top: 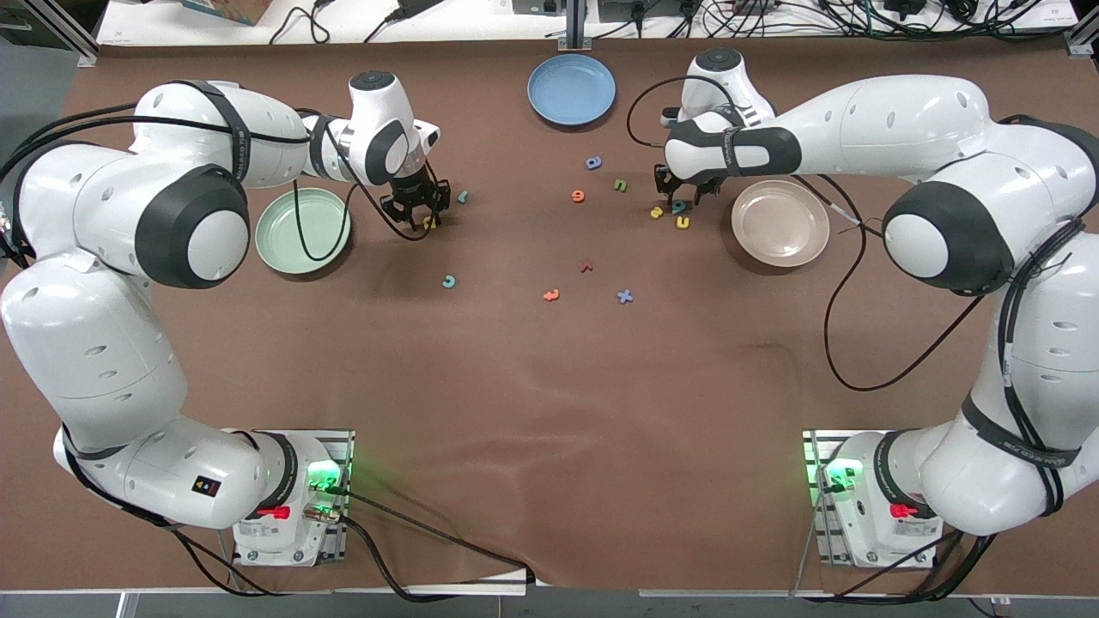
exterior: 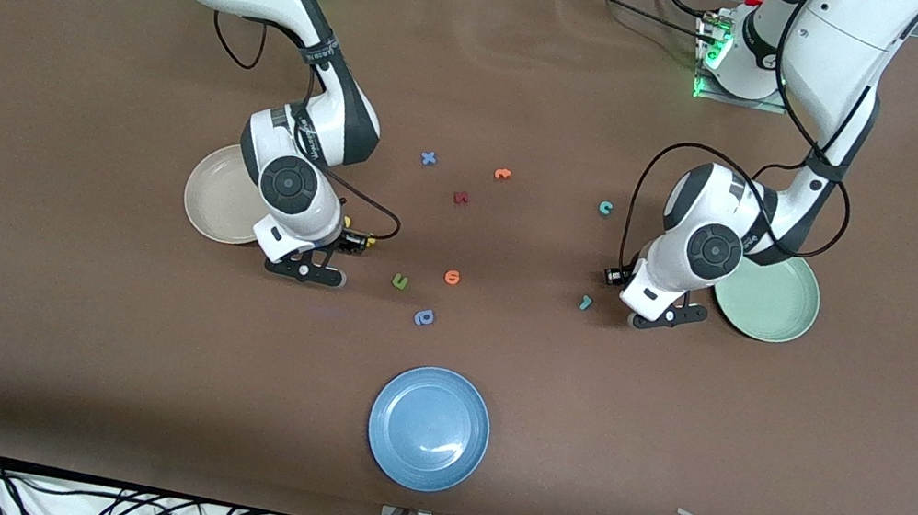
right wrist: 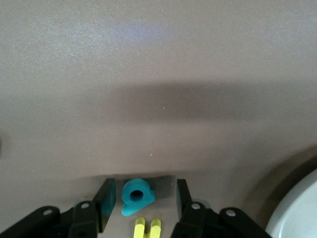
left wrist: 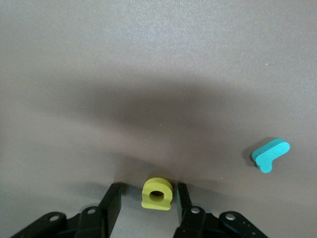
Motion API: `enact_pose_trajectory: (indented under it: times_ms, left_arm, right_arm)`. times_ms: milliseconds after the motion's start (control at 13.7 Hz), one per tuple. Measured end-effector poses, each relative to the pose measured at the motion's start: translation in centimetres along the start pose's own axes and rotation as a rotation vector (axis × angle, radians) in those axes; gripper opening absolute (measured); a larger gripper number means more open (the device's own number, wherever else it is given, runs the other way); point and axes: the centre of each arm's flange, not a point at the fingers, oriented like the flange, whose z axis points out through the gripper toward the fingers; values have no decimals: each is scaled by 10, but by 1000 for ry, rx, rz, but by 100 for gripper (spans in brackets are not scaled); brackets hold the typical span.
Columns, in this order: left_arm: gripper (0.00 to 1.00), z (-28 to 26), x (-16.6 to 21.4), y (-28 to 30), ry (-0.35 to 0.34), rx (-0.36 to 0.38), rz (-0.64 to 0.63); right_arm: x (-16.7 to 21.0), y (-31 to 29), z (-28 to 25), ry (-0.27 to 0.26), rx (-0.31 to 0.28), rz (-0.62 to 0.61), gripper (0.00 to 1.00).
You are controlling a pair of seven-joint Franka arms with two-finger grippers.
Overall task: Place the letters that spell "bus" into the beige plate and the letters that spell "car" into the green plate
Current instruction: 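Grasp the yellow o and teal 9 with both grippers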
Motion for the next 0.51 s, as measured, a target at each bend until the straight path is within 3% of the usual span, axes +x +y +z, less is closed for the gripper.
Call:
enact_pose_trajectory:
  times_ms: [220, 366, 513]
  left_arm:
    - [47, 0, 0, 1, 0, -1, 1]
    - [27, -2, -1, 2, 2, -2, 3]
    - [27, -2, -1, 1, 1, -2, 2]
  right_arm:
    - [0, 0, 0, 3, 2, 1, 57]
    - [0, -1, 2, 4, 3, 0, 55]
    - [0, -2, 5, 6, 4, -2, 55]
